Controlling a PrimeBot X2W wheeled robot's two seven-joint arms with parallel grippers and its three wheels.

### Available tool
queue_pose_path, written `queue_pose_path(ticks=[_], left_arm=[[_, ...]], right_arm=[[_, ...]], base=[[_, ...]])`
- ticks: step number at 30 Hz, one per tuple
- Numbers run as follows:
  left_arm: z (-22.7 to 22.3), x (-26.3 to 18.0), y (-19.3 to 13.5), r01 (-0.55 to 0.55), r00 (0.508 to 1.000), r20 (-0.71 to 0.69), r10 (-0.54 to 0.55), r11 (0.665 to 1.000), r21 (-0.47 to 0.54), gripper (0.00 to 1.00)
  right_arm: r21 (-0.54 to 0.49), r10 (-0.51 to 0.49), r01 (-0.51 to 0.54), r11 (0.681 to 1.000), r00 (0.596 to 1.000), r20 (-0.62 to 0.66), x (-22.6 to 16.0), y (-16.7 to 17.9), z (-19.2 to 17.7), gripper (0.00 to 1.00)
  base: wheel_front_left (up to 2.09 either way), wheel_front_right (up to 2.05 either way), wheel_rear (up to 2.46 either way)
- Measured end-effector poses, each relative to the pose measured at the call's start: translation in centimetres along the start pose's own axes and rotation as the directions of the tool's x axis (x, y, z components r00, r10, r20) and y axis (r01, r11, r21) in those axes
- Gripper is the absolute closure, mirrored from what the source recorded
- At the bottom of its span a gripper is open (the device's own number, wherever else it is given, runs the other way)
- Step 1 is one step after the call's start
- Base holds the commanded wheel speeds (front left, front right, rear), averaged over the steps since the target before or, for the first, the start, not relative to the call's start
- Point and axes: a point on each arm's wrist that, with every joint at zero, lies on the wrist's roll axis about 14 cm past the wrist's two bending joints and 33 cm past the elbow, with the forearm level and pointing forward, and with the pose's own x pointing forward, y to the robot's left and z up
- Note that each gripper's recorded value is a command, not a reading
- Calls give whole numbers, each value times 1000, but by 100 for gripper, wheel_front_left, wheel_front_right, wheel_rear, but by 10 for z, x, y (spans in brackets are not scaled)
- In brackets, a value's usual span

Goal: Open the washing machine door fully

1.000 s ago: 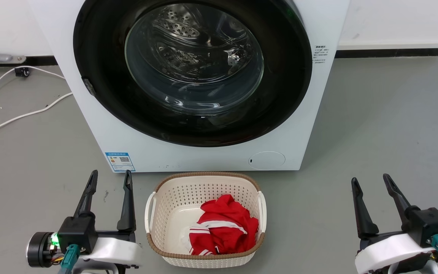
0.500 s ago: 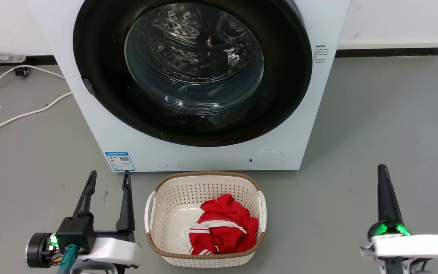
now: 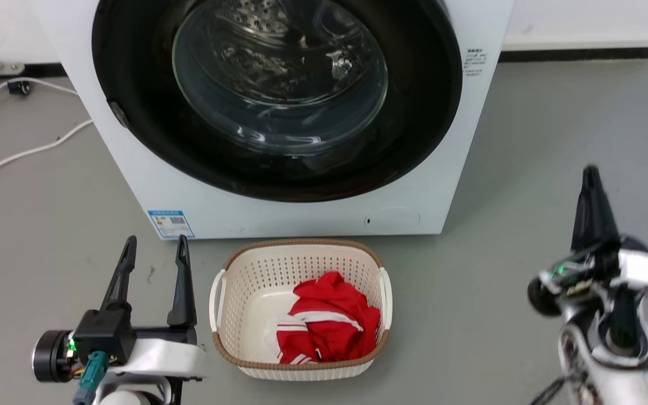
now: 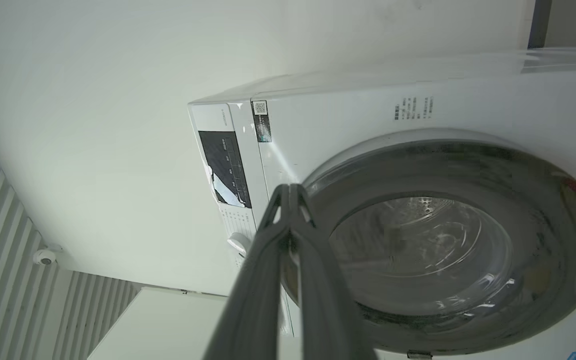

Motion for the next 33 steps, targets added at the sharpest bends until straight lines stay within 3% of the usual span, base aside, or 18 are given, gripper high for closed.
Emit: queue_pose_path(ticks=[4, 14, 23, 26, 33], left_arm=[[-3, 11, -1, 2, 1000, 0, -2, 1000, -6, 0], [-14, 38, 1, 1, 1000, 2, -1, 1000, -13, 0], [-35, 57, 1, 12, 1000, -27, -12, 1000, -3, 0], [-44, 61, 1, 18, 999, -41, -18, 1000, -1, 0], [-62, 71, 1, 31, 997, -68, -30, 999, 14, 0]], right_arm=[[9, 11, -11, 1000, 999, -43, 35, 5, 1, 100], [-207, -5, -40, 978, 976, -216, 135, 14, -8, 100], [-419, -162, -60, 906, 865, -474, 192, -2, -60, 100], [-479, -233, -58, 876, 818, -526, 201, -16, -76, 100], [-535, -321, -55, 843, 747, -583, 218, -37, -111, 100]], base=[[0, 0, 0], [0, 0, 0], [0, 0, 0], [0, 0, 0], [0, 0, 0]])
